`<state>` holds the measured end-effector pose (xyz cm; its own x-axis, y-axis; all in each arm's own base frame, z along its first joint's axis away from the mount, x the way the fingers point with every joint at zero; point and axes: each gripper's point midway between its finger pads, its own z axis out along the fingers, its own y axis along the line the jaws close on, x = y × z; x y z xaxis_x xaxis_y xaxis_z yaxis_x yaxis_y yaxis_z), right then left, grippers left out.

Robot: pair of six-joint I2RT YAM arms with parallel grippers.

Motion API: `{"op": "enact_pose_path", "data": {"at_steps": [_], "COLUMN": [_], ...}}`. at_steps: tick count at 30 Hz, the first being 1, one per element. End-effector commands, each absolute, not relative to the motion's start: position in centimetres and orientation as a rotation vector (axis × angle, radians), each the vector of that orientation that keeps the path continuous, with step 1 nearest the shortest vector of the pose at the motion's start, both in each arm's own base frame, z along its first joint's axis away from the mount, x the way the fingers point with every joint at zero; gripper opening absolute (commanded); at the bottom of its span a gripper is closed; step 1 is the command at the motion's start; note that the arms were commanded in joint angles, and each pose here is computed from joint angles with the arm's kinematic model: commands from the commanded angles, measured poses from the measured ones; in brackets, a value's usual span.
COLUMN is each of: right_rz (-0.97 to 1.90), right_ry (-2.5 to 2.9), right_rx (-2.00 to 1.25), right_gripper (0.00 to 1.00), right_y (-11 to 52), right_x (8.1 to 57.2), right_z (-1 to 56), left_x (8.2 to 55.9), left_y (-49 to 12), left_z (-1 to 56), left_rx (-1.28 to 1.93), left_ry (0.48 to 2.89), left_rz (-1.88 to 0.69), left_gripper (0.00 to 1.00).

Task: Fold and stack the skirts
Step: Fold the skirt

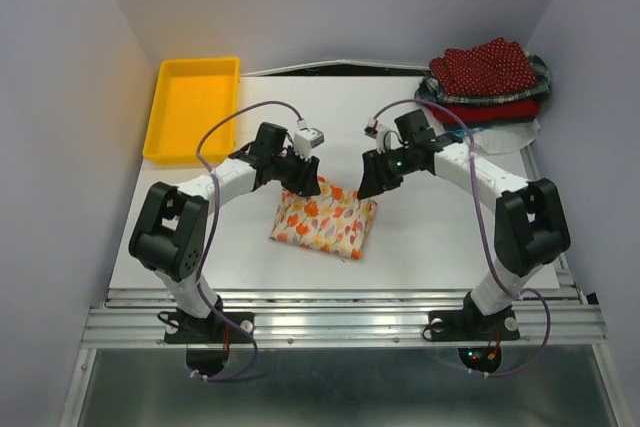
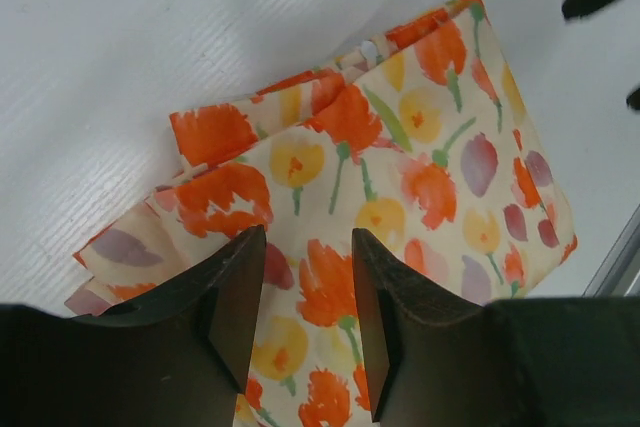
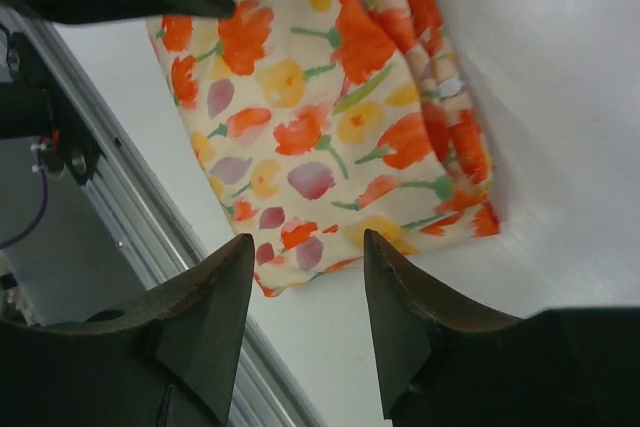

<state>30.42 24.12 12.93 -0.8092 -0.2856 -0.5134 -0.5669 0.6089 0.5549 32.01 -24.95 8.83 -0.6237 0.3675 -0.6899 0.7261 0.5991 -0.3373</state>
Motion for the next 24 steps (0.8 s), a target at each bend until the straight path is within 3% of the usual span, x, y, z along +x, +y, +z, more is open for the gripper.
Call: {"op": "enact_pose_path", "data": {"at_steps": [1,4,11,18,24], "right_rz": [1.184,1.176,0.708,0.575,0.573], "right_ry": [2.454,2.563,2.679,2.524,2.386], "right_rx": [-0.663,-0.634,-0.526,-0.573,-0.535], "right_gripper": [0.53,0.52,0.45,0.44,0.56], "right_y": [26.4,26.1,22.8,23.0,22.8], "right_x": [29.5,29.2,34.9,40.9,41.1], "right_z": [11.6,8.0,2.4,8.5,16.1], "left_x": [34.0,34.4,35.9,39.6,35.6], "left_y": [-25.4,-25.0,-24.4,-21.9,-20.6], "left_z": [9.3,7.5,7.7,16.0,21.0], "left_rx": [0.757,0.720,0.682,0.761,1.067], "left_ry": [2.189,2.241,2.240,2.061,1.798], "left_rz": [-0.908,-0.913,-0.850,-0.519,-0.106], "left_gripper": [0.50,0.50,0.49,0.52,0.64]}}
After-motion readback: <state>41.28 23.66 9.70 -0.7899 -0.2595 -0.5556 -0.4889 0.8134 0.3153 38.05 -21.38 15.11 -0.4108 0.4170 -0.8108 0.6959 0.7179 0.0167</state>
